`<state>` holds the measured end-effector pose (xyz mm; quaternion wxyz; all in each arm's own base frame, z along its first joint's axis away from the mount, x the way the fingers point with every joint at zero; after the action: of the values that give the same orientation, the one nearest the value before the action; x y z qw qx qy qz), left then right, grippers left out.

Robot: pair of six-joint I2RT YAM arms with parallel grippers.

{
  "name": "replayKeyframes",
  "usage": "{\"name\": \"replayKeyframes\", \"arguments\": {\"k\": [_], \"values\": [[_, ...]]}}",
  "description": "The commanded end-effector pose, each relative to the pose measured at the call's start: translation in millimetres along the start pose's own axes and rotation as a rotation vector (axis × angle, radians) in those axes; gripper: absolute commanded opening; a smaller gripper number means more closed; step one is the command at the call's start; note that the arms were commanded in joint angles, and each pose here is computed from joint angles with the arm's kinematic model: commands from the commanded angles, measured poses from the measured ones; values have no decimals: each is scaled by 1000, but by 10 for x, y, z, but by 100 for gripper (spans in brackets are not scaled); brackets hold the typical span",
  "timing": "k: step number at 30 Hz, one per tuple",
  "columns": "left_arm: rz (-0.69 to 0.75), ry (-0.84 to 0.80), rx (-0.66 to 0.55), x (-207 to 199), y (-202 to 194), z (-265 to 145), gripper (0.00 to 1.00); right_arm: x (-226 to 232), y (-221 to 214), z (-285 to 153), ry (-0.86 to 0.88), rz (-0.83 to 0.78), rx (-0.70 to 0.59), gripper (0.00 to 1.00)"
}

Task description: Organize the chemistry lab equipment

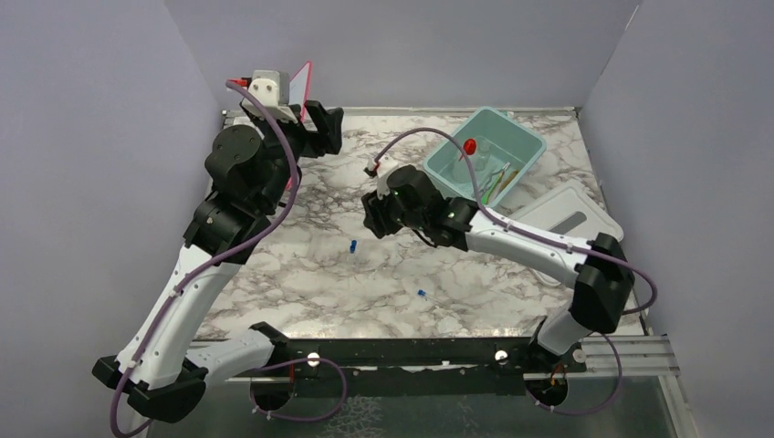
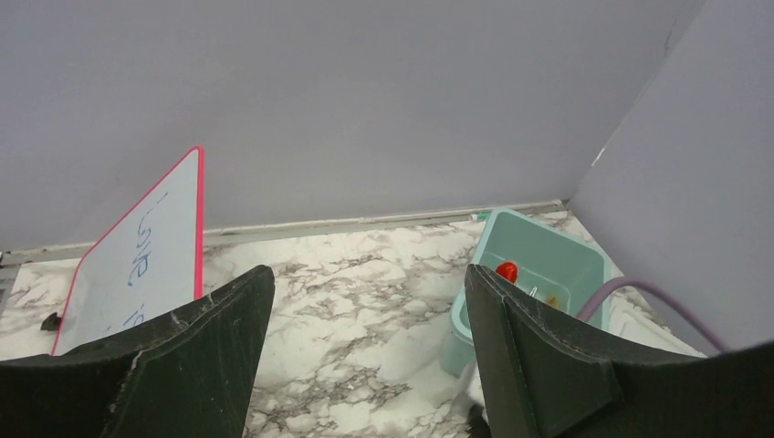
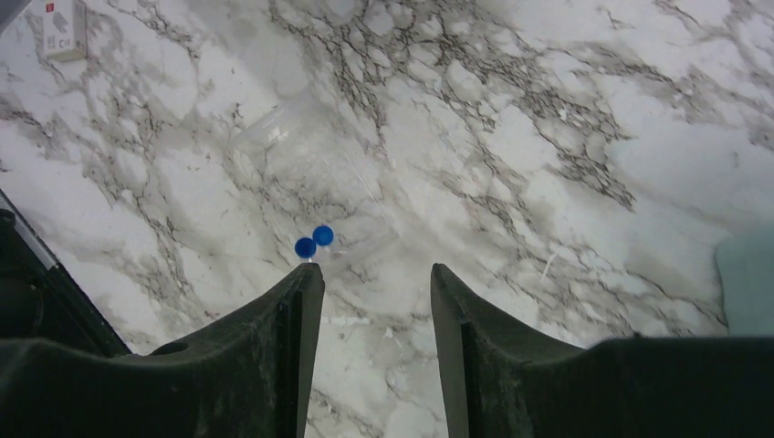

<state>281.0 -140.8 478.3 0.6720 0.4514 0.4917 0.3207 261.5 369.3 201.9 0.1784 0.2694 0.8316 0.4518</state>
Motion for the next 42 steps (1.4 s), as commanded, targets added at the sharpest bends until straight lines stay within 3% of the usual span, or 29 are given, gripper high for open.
{"name": "replayKeyframes", "arguments": {"k": [1, 6, 13, 17, 23, 33, 38, 42], "values": [[-17, 3, -16, 55, -13, -140, 80, -106, -438, -332, -108, 110, 167, 55], [-19, -36, 54, 72, -288, -208, 81, 25, -910, -528, -73, 211, 340, 59], [-32, 46, 275, 381, -1113, -398, 80, 237, -918, -356, -10, 402, 338, 59], [-123, 75, 444, 490, -1716, -542, 69, 229, -1000, -262, -59, 476, 355, 55], [-236, 155, 637, 613, -2392, -662, 52, 161, -1321, -302, -130, 452, 453, 53], [-212, 224, 794, 786, -2909, -740, 43, 206, -1512, -305, -110, 461, 479, 52], [-211, 222, 857, 815, -3109, -771, 32, 199, -1524, -278, -105, 432, 487, 52], [-189, 244, 881, 892, -3228, -810, 30, 195, -1526, -262, -100, 417, 486, 51]]}}
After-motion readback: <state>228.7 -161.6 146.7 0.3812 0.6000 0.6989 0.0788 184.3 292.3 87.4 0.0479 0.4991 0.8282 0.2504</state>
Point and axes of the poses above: each gripper's point midway between its finger pads, its own z axis out along the fingers, its own x axis along the line the jaws close on, y = z × x, the point moved 3 cm from there along -z, back along the fingers, and after that the axes turned 10 degrees about -z, right-handed, at the moved point
